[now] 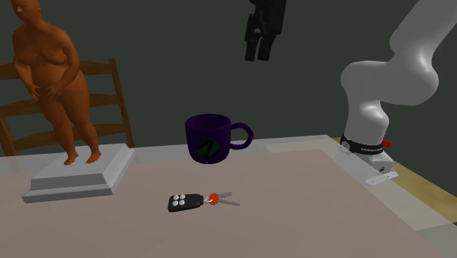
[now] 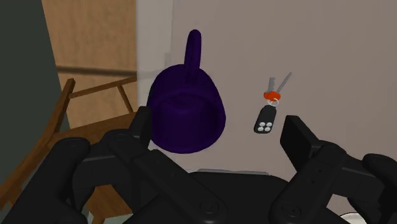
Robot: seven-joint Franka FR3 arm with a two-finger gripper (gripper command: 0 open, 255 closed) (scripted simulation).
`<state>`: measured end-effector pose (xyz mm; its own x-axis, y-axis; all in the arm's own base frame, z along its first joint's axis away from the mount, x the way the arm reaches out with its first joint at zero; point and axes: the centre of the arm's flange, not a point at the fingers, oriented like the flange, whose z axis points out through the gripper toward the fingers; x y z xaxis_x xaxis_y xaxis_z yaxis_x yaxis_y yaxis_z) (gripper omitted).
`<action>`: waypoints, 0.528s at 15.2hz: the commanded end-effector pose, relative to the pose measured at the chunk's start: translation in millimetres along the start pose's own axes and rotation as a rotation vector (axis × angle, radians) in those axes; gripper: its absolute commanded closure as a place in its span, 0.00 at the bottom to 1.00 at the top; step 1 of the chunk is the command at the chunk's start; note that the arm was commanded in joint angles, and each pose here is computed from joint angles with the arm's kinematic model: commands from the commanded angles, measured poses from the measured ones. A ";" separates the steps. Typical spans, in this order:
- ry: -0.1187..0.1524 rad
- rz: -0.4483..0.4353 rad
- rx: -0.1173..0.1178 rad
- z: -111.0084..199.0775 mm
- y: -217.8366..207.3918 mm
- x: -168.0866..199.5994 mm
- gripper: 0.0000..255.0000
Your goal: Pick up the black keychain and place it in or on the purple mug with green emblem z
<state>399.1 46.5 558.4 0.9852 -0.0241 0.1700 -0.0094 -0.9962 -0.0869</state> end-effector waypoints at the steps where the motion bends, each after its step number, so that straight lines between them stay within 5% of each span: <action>1: -0.003 -0.008 -0.001 21.5 -12.9 9.2 0.00; 8: -0.017 -0.035 -0.003 95.2 -58.8 43.7 0.00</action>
<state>453.2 104.8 488.9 0.9875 0.0080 0.1574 0.0206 -0.9967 -0.0785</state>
